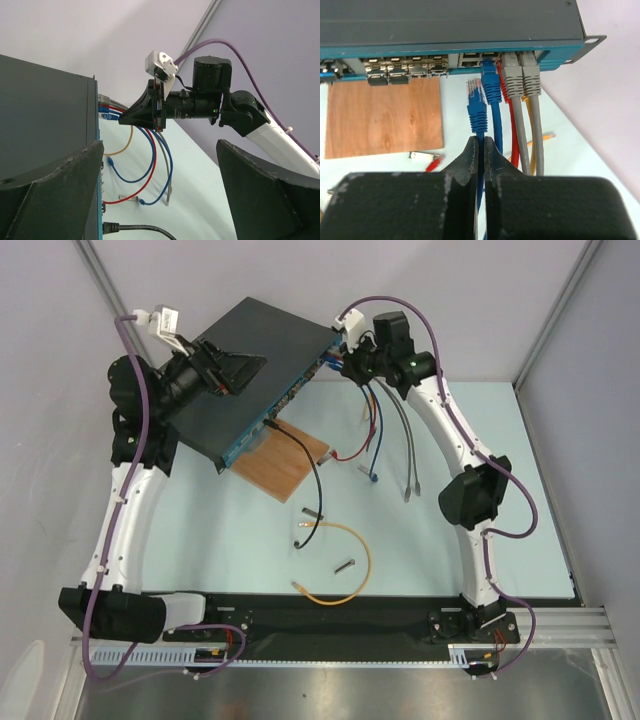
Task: Insert the plug into the switch port
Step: Insert the connector into the switch port.
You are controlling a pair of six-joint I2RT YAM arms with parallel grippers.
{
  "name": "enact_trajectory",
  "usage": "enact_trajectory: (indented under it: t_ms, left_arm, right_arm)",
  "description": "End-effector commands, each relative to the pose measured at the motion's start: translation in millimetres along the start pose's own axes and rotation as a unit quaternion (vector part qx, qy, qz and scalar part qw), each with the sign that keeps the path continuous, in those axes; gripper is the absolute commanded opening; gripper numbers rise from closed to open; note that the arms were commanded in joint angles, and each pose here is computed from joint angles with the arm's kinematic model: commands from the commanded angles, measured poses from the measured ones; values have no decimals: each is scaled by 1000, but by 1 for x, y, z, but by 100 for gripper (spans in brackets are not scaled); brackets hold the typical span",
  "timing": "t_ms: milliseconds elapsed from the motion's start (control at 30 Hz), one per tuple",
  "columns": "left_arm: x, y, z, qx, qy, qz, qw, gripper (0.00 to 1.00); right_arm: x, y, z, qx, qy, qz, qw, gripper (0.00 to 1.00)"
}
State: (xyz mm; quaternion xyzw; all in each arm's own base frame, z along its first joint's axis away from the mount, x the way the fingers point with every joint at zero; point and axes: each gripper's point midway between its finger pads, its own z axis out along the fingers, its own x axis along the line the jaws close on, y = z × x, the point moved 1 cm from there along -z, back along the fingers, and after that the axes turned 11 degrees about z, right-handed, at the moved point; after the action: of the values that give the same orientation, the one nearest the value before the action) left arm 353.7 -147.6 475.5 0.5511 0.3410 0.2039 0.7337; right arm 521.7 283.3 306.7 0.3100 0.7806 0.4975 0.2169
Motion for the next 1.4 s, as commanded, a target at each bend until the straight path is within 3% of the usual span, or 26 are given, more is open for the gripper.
enact_trajectory:
  t_ms: [0,533,1367]
  left_arm:
    - [-4,3,-7,-6,3,28,1000,100]
    - [-3,-3,-3,-1,-8,8,1000,100]
    - [-1,-4,2,-2,-16,1,1000,100]
  right_arm:
    - [-13,32,-7,-52,-33,25,998,0]
    - [-4,56,-25,-98,27,60,993,0]
    - [-5,35,2,-79,57,122,988,0]
